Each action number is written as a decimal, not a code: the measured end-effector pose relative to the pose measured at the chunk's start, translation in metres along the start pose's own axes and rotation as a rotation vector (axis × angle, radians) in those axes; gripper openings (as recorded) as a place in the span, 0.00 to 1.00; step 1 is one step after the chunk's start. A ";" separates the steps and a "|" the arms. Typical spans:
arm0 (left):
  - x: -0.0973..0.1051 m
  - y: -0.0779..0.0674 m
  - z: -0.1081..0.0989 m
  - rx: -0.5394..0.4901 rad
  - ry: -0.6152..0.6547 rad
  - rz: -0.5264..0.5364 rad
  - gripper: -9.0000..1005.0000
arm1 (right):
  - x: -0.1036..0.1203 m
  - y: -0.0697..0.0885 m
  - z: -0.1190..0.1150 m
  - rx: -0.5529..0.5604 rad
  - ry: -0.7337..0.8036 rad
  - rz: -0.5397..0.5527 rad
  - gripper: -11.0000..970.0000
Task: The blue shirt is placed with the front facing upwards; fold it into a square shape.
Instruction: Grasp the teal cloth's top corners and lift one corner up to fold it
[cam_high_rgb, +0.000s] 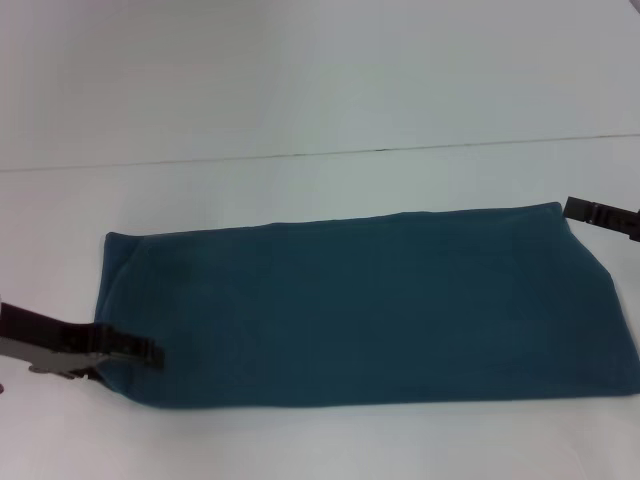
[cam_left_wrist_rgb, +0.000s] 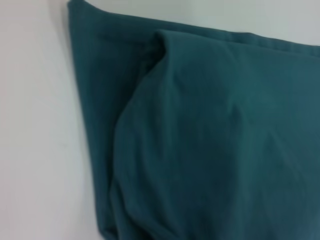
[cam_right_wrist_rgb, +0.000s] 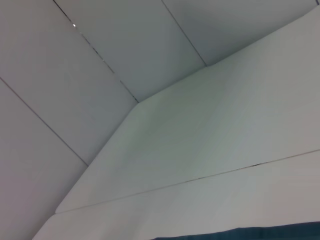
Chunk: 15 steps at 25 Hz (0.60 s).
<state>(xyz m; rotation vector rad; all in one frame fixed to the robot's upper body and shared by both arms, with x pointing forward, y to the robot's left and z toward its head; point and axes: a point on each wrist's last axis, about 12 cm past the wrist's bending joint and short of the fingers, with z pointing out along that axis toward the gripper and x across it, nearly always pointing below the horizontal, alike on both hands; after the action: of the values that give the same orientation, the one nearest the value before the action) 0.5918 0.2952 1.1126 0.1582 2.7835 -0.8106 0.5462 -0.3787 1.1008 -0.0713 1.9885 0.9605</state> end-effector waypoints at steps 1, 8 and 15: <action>0.001 0.001 0.000 -0.004 0.000 -0.003 0.90 | 0.000 0.000 0.000 0.000 0.000 0.000 0.57; 0.005 0.007 -0.002 -0.024 0.004 -0.010 0.90 | -0.001 0.000 0.001 0.001 0.000 -0.002 0.57; 0.010 0.009 -0.002 -0.027 0.036 -0.013 0.90 | -0.001 0.000 -0.001 0.001 -0.004 0.001 0.57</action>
<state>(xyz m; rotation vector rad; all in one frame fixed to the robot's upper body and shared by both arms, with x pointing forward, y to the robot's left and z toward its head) 0.5836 0.3039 1.1076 0.1517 2.8302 -0.7796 0.5461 -0.3796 1.1015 -0.0674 1.9859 0.9595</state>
